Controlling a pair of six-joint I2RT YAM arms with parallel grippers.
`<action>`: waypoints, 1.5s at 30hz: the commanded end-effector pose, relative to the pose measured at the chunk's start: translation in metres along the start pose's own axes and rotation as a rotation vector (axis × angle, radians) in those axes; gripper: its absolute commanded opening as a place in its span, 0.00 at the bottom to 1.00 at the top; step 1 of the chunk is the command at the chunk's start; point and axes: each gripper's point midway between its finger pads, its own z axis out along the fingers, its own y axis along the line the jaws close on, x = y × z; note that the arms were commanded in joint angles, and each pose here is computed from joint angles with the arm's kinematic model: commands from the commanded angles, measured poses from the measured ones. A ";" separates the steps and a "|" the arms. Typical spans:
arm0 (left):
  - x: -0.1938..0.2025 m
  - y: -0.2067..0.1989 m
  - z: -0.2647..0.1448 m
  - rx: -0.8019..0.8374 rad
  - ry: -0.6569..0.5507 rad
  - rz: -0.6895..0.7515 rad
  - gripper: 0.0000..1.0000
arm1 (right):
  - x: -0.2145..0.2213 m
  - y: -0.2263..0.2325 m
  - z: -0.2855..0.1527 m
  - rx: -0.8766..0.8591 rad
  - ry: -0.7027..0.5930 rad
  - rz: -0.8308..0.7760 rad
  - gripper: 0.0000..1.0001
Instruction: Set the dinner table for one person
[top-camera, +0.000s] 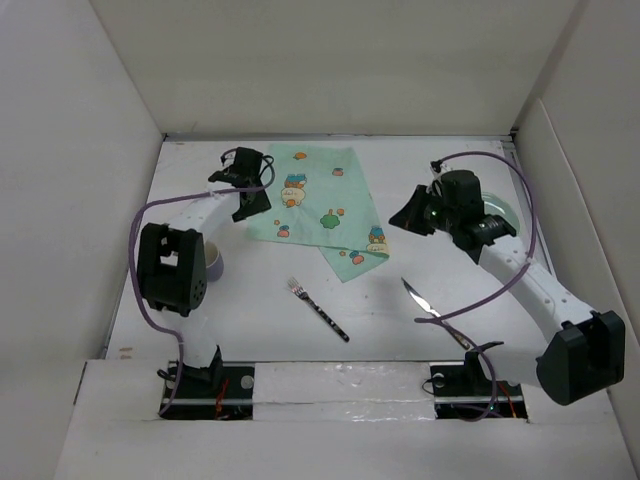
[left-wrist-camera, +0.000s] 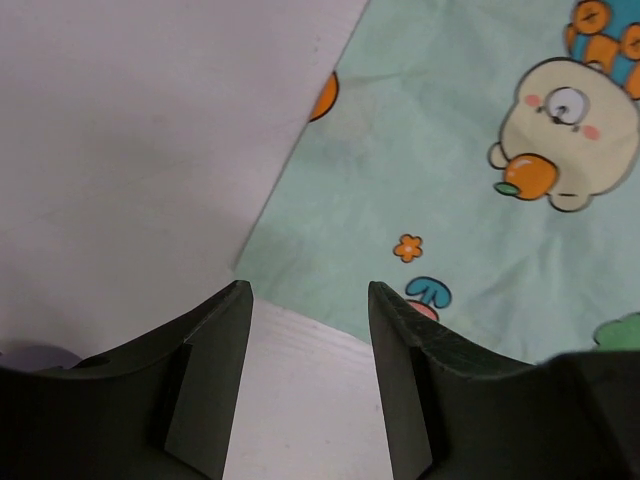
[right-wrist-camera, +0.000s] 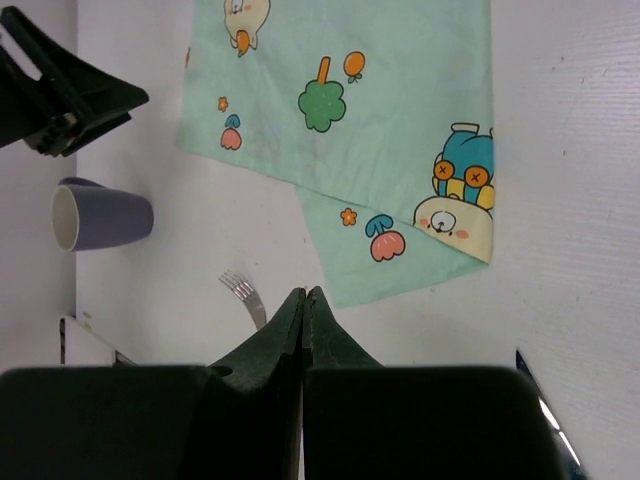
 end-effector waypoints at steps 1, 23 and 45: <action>0.000 0.016 0.013 -0.102 -0.013 -0.031 0.47 | 0.005 0.005 -0.010 -0.026 -0.012 -0.030 0.00; 0.074 0.048 0.057 -0.294 0.169 0.022 0.44 | 0.013 0.007 -0.023 -0.052 -0.034 -0.011 0.17; -0.024 -0.031 -0.016 0.071 -0.045 -0.046 0.00 | 0.102 -0.035 0.024 0.199 0.206 -0.053 0.56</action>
